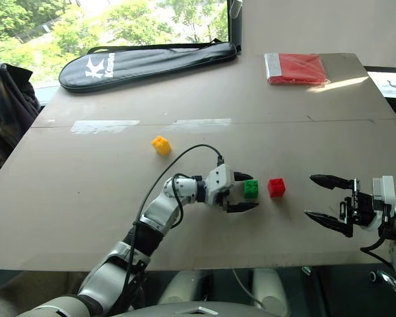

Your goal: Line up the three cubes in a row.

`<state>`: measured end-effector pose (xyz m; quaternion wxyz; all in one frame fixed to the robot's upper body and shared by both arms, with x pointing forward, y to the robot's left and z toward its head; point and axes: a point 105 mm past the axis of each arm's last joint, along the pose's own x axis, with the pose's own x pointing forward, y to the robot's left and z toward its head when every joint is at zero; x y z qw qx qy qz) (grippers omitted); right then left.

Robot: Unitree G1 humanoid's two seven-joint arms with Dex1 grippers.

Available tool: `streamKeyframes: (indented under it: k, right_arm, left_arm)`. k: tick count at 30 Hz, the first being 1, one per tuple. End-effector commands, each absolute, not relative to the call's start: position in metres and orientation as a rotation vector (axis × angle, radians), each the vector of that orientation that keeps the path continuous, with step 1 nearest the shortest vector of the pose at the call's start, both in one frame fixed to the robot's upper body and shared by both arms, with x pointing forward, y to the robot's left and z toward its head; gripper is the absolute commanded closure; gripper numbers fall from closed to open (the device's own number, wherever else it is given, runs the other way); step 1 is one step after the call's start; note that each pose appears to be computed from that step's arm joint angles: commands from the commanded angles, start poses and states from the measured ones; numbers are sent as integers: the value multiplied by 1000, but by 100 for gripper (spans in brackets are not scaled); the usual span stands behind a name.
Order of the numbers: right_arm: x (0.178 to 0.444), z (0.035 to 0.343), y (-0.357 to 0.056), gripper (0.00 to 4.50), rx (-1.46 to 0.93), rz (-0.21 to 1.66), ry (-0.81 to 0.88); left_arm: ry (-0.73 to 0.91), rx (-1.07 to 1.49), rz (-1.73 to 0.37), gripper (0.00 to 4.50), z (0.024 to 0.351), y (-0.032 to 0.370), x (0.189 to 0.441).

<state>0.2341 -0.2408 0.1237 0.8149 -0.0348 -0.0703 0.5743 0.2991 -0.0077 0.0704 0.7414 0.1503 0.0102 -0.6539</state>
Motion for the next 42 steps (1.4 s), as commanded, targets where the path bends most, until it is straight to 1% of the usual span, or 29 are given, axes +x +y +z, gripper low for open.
streamKeyframes:
  k: [1,5,9,12,20,24,27,29,32,35,36,37,39,40,42]
  right_arm:
    - [230,134,-241,0,-120,1273,-182]
    - [230,133,-241,0,-120,1275,-178]
    - [232,133,-240,0,-122,1279,-176]
    - [233,133,-240,0,-122,1280,-176]
    - [234,132,-240,0,-126,1277,-178]
    - [234,132,-240,0,-125,1277,-178]
    - [233,132,-240,0,-125,1277,-178]
    - [233,133,-240,0,-126,1280,-176]
    - [233,133,-239,0,-126,1285,-176]
    - [234,135,-239,0,-122,1286,-182]
    - [234,136,-239,0,-117,1285,-188]
    - [234,137,-239,0,-111,1283,-193]
    - [235,137,-239,0,-100,1278,-201]
    - [235,137,-239,0,-93,1275,-207]
    - [236,138,-239,0,-80,1267,-224]
  left_arm:
    - [29,305,-1458,36,70,-6,295]
    - [31,288,-1464,36,72,-4,295]
    - [39,279,-1511,36,70,-2,288]
    - [43,274,-1517,36,70,-2,287]
    - [38,280,-1485,36,70,3,292]
    - [-7,262,-1446,36,80,10,299]
    - [-36,265,-1455,36,87,15,298]
    - [-82,280,-1509,36,100,22,289]
    - [-142,294,-1510,36,119,36,283]
    - [-169,237,-1406,36,142,56,290]
    - [-181,213,-1332,36,150,65,296]
    - [-203,210,-1238,36,156,75,304]
    - [-198,148,-978,36,161,101,327]
    - [-186,125,-886,36,159,113,331]
    - [-211,122,-764,36,158,131,327]
